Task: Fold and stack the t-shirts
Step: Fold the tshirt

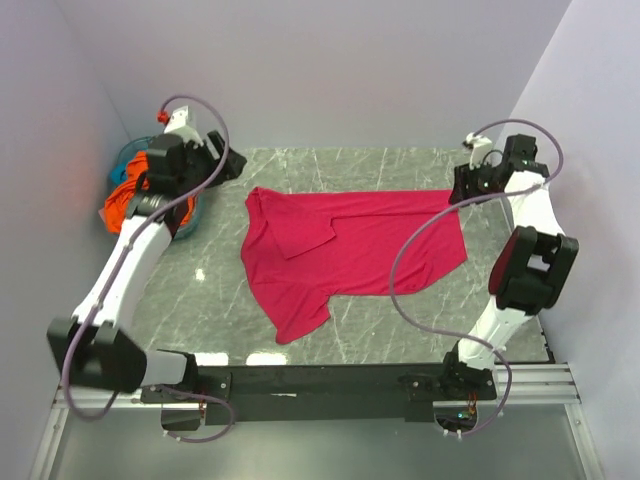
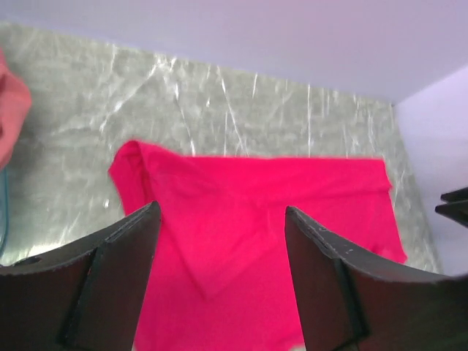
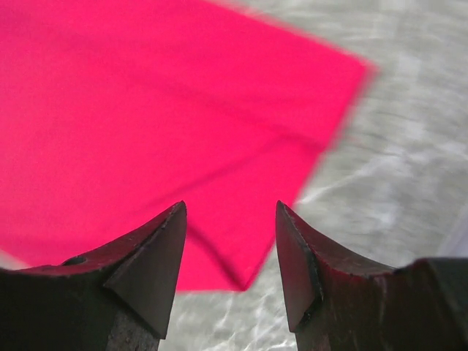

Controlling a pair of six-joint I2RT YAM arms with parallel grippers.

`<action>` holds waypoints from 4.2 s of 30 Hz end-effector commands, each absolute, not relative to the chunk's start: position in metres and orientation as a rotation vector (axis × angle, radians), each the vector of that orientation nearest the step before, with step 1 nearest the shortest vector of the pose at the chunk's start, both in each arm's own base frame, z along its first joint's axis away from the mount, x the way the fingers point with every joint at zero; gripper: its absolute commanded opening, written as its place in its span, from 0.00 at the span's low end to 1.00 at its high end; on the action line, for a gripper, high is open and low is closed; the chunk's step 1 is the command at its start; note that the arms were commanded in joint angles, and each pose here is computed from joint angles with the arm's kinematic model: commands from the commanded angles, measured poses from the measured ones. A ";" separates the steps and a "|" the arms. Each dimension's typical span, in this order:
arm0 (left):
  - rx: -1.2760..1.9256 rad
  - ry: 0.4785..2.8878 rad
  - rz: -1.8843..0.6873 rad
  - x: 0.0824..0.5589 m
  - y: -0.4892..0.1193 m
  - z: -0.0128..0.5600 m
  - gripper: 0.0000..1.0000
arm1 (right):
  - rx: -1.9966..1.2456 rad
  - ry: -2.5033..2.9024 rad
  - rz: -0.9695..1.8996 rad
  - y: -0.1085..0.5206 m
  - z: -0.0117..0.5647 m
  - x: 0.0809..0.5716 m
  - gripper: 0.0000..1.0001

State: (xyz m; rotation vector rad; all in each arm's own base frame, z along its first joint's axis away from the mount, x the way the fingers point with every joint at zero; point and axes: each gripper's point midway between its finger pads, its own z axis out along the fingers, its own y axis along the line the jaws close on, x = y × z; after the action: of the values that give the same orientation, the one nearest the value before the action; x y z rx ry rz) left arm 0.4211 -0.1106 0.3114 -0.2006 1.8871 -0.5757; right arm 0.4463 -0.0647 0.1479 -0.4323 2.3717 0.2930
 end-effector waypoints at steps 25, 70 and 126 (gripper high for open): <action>-0.814 2.493 -0.809 0.221 -0.144 0.092 0.64 | -1.961 1.478 0.590 0.249 0.106 0.179 0.56; -0.736 2.276 -0.882 0.215 -0.134 0.128 0.62 | -2.060 1.427 0.509 0.337 0.073 0.162 0.00; -0.807 2.838 -0.587 0.122 -0.247 0.023 0.43 | -1.197 1.873 0.470 0.125 0.165 0.262 0.44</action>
State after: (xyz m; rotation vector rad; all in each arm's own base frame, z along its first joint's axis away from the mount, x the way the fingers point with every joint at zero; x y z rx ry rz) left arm 0.1138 -0.2438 0.0208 -0.7732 2.8753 -0.6096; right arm 0.2602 0.1238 0.1580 -1.2147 1.9069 0.4671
